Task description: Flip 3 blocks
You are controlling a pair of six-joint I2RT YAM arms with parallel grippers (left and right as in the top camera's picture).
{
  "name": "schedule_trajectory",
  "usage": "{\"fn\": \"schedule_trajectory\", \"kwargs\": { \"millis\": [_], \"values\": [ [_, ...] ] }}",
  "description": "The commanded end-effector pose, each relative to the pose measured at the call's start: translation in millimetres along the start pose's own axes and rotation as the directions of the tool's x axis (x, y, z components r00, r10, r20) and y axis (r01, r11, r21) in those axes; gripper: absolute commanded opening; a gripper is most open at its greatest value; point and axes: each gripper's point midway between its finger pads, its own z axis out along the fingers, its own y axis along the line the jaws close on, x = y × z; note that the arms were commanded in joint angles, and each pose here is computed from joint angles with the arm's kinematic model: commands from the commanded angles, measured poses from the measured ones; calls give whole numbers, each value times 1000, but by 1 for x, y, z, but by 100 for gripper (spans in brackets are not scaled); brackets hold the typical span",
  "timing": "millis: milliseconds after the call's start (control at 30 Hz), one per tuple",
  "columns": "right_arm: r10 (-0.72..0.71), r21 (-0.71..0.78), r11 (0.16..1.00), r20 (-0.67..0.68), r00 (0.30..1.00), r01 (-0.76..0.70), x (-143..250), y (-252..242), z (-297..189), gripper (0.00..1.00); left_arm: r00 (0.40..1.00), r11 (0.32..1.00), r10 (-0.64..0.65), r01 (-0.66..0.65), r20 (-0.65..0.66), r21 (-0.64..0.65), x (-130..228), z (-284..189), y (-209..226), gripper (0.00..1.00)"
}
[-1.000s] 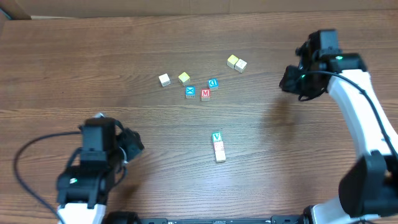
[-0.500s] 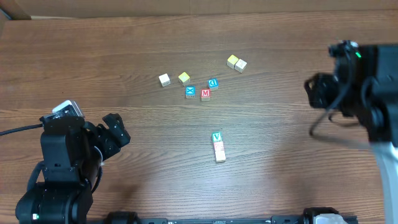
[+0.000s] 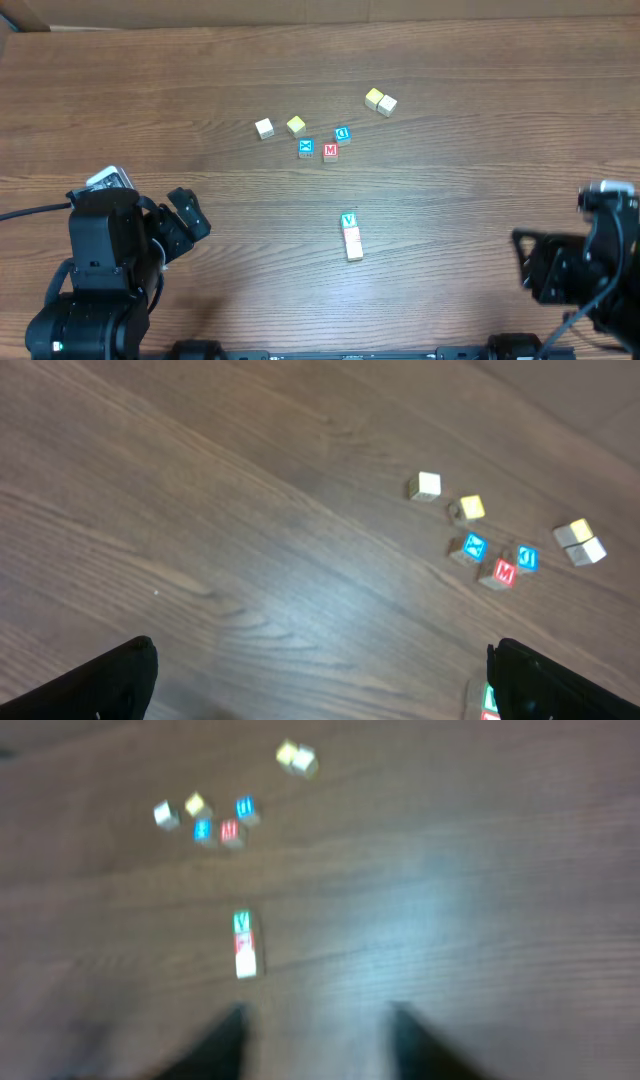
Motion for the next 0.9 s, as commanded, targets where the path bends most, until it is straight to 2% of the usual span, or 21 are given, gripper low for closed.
{"fn": "schedule_trajectory", "kwargs": {
  "millis": [0, 867],
  "values": [
    [24, -18, 1000, -34, 999, -24, 10, 3, -5, 100, 1000, 1000, 11, -11, 11, -13, -3, -4, 3, 100],
    [25, -39, 999, -45, 999, -26, 12, 7, -4, 100, 1000, 1000, 11, -10, 11, -13, -3, -4, 3, 100]
  ]
}}
